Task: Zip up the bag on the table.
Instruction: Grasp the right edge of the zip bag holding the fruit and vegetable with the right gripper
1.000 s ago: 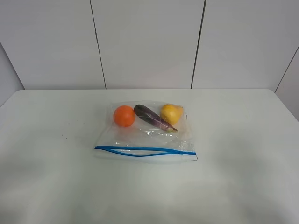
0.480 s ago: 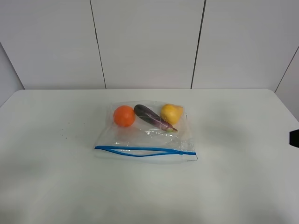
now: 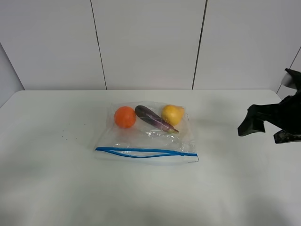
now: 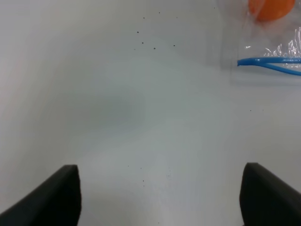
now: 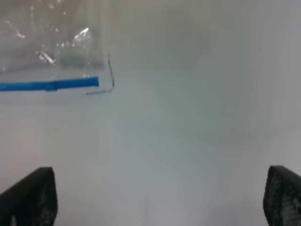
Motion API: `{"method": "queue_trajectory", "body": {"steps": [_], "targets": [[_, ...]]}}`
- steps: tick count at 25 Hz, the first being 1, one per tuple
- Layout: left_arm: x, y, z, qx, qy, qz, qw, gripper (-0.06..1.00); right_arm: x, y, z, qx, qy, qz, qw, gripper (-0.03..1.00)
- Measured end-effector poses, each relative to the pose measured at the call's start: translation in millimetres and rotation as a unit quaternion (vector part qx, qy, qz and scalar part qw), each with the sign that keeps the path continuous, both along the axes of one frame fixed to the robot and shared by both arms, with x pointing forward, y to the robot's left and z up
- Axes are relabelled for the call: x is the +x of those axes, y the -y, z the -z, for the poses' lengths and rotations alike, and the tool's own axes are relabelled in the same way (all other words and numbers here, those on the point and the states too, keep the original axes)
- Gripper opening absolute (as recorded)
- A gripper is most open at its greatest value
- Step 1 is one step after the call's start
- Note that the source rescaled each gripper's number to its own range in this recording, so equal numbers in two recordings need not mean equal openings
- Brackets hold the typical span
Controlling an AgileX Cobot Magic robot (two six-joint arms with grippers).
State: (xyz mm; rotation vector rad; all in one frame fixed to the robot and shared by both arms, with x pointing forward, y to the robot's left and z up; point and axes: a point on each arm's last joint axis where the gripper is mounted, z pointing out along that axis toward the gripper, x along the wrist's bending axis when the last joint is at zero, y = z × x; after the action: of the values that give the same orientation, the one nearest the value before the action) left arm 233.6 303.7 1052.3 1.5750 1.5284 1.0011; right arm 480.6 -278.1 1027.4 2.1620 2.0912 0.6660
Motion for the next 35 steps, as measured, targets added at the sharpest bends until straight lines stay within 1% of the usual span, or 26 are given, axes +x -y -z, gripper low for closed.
{"method": "queue_trajectory", "body": {"steps": [4,6,12,15,18,21,24,26,29,32,35], "targets": [[0,0,0,0.0,0.0,0.0,1.0,1.0,31,-4,26,0.019,-0.012,-0.02,1.0,0.97],[0,0,0,0.0,0.0,0.0,1.0,1.0,46,-7,39,0.041,-0.018,-0.022,0.999,0.97],[0,0,0,0.0,0.0,0.0,1.0,1.0,82,-19,60,0.111,-0.01,-0.047,0.993,0.97],[0,0,0,0.0,0.0,0.0,1.0,1.0,98,-22,74,0.126,-0.017,-0.066,0.99,0.97],[0,0,0,0.0,0.0,0.0,1.0,1.0,111,-26,91,0.144,-0.038,-0.088,0.985,0.97],[0,0,0,0.0,0.0,0.0,1.0,1.0,120,-32,109,0.184,-0.056,-0.113,0.975,0.97],[0,0,0,0.0,0.0,0.0,1.0,1.0,125,-40,125,0.24,-0.07,-0.138,0.958,0.97],[0,0,0,0.0,0.0,0.0,1.0,1.0,128,-43,133,0.264,-0.069,-0.138,0.952,0.97],[0,0,0,0.0,0.0,0.0,1.0,1.0,131,-44,144,0.279,-0.073,-0.13,0.949,0.97],[0,0,0,0.0,0.0,0.0,1.0,1.0,131,-44,152,0.279,-0.079,-0.13,0.948,0.97],[0,0,0,0.0,0.0,0.0,1.0,1.0,131,-44,152,0.278,-0.077,-0.134,0.948,0.97]]}}
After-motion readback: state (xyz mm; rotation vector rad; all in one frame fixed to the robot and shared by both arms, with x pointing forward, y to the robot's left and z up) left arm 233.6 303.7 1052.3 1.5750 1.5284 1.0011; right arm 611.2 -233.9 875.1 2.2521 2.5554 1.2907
